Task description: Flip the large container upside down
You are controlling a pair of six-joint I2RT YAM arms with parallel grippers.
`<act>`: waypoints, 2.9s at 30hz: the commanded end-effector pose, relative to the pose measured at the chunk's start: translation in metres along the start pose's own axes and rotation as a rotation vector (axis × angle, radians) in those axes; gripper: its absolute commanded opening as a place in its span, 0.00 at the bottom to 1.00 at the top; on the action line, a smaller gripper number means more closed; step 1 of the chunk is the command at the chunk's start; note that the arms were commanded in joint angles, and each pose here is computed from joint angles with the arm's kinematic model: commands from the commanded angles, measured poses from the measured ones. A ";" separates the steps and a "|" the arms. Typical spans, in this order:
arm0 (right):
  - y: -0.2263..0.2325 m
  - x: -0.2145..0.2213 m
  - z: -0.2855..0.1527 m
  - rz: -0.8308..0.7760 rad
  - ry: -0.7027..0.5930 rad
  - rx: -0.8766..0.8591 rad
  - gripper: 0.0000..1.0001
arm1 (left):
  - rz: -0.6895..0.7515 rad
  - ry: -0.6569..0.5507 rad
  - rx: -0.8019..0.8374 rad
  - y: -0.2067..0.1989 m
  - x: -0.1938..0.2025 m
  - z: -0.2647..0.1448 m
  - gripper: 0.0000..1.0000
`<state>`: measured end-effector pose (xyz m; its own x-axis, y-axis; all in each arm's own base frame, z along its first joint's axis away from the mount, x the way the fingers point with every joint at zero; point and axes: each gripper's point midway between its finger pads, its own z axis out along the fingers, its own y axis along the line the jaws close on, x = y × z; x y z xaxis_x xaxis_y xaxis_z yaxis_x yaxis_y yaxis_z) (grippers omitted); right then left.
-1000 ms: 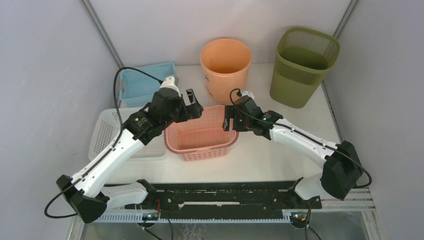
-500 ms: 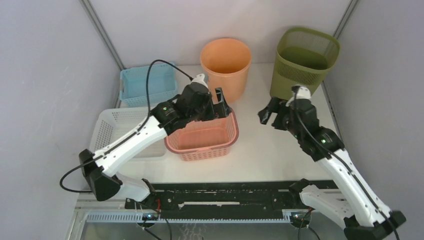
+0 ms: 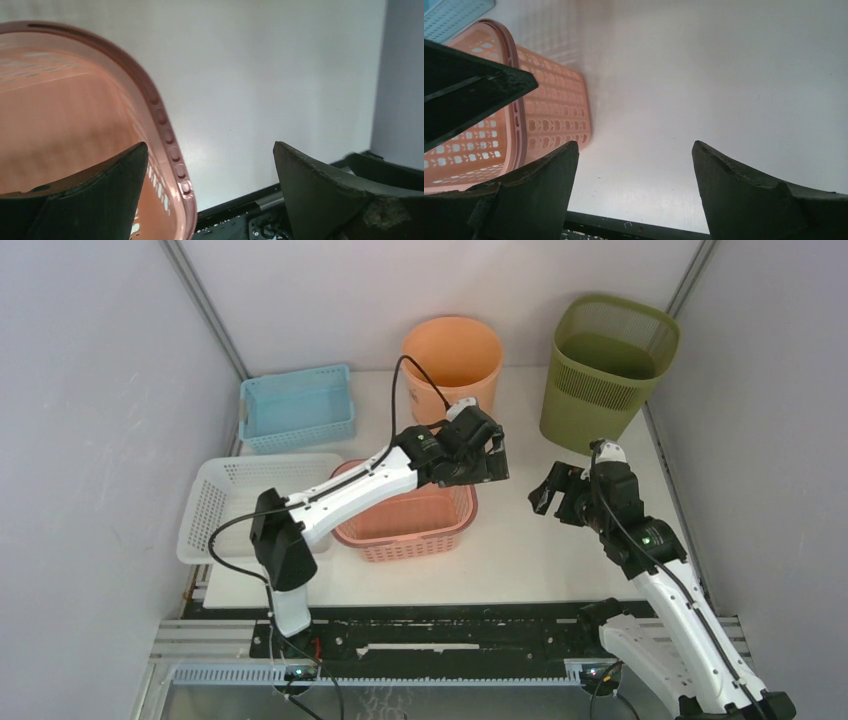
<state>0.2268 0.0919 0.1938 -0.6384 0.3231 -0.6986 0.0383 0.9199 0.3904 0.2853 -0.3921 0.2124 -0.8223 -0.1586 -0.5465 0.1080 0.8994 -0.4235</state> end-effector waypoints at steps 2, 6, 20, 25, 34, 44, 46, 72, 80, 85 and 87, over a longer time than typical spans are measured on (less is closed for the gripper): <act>0.011 -0.003 -0.002 -0.018 -0.026 -0.090 0.91 | -0.052 -0.061 -0.143 0.022 -0.014 -0.006 1.00; 0.014 0.003 0.004 -0.018 -0.010 -0.126 0.89 | -0.051 -0.057 -0.192 0.030 -0.011 0.000 1.00; 0.018 0.016 0.008 -0.037 0.022 -0.177 0.85 | -0.021 -0.027 -0.324 0.054 0.014 0.043 0.97; 0.019 0.018 0.008 -0.038 0.024 -0.187 0.84 | -0.017 -0.030 -0.323 0.053 0.015 0.043 0.90; 0.020 0.020 0.008 -0.035 0.029 -0.200 0.80 | -0.010 -0.001 -0.288 0.047 0.022 0.045 0.41; 0.026 0.005 -0.005 -0.054 -0.009 -0.211 0.78 | -0.011 0.010 -0.060 -0.001 0.007 0.014 0.00; 0.027 -0.003 -0.015 -0.062 -0.030 -0.205 0.78 | -0.011 0.010 0.059 -0.026 0.000 0.000 0.00; -0.002 -0.092 -0.170 -0.115 -0.335 0.068 0.78 | -0.241 -0.111 1.215 -0.208 -0.080 -0.160 0.00; -0.010 -0.096 -0.186 -0.145 -0.340 0.125 0.78 | -0.478 -0.074 1.407 -0.213 -0.086 -0.135 0.00; -0.008 -0.099 -0.187 -0.155 -0.333 0.120 0.78 | -0.656 -0.074 1.531 -0.194 -0.086 -0.122 0.00; -0.007 -0.100 -0.186 -0.156 -0.327 0.120 0.78 | -0.713 -0.083 1.565 -0.182 -0.085 -0.117 0.00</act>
<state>0.1424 0.0151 0.3653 -0.3718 0.2378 -0.8974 0.0558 0.9706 0.2341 0.2789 -0.5375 0.3602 -0.9236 -0.3748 -0.0803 0.1830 -0.2470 -0.9516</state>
